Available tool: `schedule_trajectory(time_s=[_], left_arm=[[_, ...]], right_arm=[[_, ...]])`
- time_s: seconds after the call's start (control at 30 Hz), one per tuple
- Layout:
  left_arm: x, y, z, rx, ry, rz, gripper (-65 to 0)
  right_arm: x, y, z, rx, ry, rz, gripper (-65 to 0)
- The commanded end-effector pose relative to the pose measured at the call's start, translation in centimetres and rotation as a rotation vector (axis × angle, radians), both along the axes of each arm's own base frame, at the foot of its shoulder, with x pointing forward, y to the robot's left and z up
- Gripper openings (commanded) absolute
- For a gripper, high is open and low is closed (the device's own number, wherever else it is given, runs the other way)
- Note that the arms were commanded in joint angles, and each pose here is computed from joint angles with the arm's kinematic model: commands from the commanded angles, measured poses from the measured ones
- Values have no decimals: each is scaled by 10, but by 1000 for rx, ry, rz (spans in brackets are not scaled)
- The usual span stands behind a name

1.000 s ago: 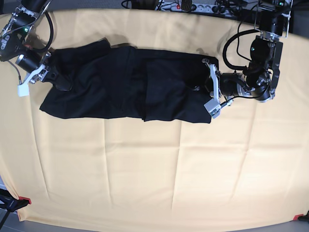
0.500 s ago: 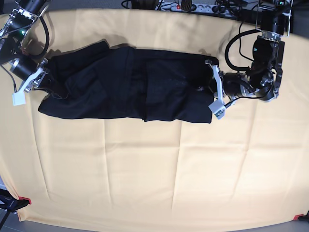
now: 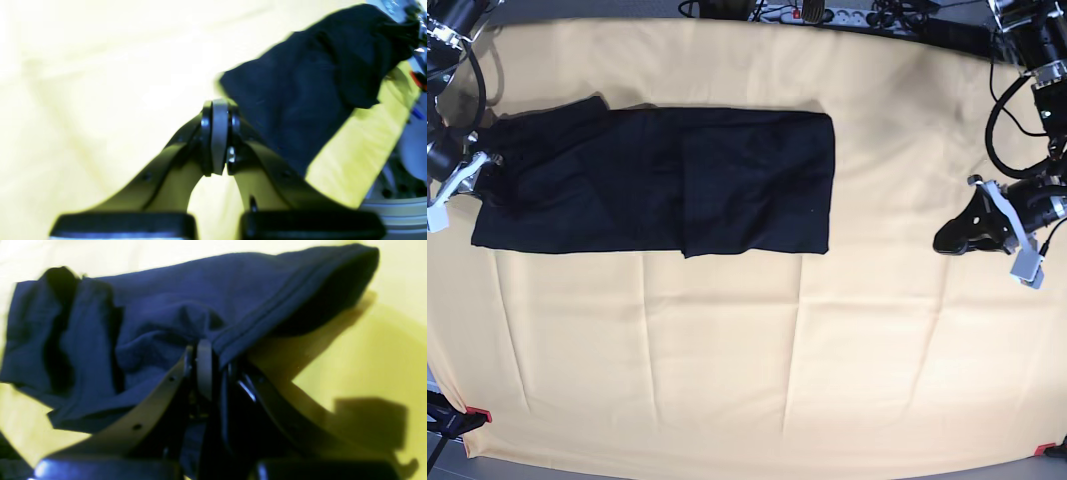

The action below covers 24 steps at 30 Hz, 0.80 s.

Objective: Fold the T-shirt properly

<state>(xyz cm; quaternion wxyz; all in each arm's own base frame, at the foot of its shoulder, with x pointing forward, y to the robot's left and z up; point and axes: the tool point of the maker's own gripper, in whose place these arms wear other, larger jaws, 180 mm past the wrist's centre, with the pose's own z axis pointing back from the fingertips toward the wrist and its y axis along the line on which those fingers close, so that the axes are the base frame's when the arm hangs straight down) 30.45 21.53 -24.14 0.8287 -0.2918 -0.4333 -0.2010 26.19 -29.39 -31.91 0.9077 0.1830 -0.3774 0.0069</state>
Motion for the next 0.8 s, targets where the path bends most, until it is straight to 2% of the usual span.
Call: schedule_trajectory(time_s=[0.0, 0.1, 0.23, 0.3, 0.4, 0.5, 0.63, 0.77], left_arm=[[3, 9, 18, 11, -51, 7, -650], [2, 24, 23, 42, -58, 35, -650], [-1, 27, 21, 45, -48, 41, -650], [-4, 26, 16, 42, -37, 40, -650], [-9, 24, 8, 32, -13, 41, -650], [-14, 20, 0, 16, 10, 42, -650], [-20, 15, -9, -7, 32, 44, -650], [-24, 11, -15, -27, 47, 46, -650]], right_arm=[[9, -15, 18, -51, -45, -15, -650], [10, -36, 23, -115, -24, -66, -650], [14, -35, 37, -135, -49, -62, -650], [16, -20, 53, -132, -98, -15, -650], [20, 17, 85, -114, -228, 86, -650], [14, 64, 112, -46, -356, 193, -650], [2, 119, 134, 123, -489, 299, -650], [-3, 169, 132, 275, -530, 372, -650]])
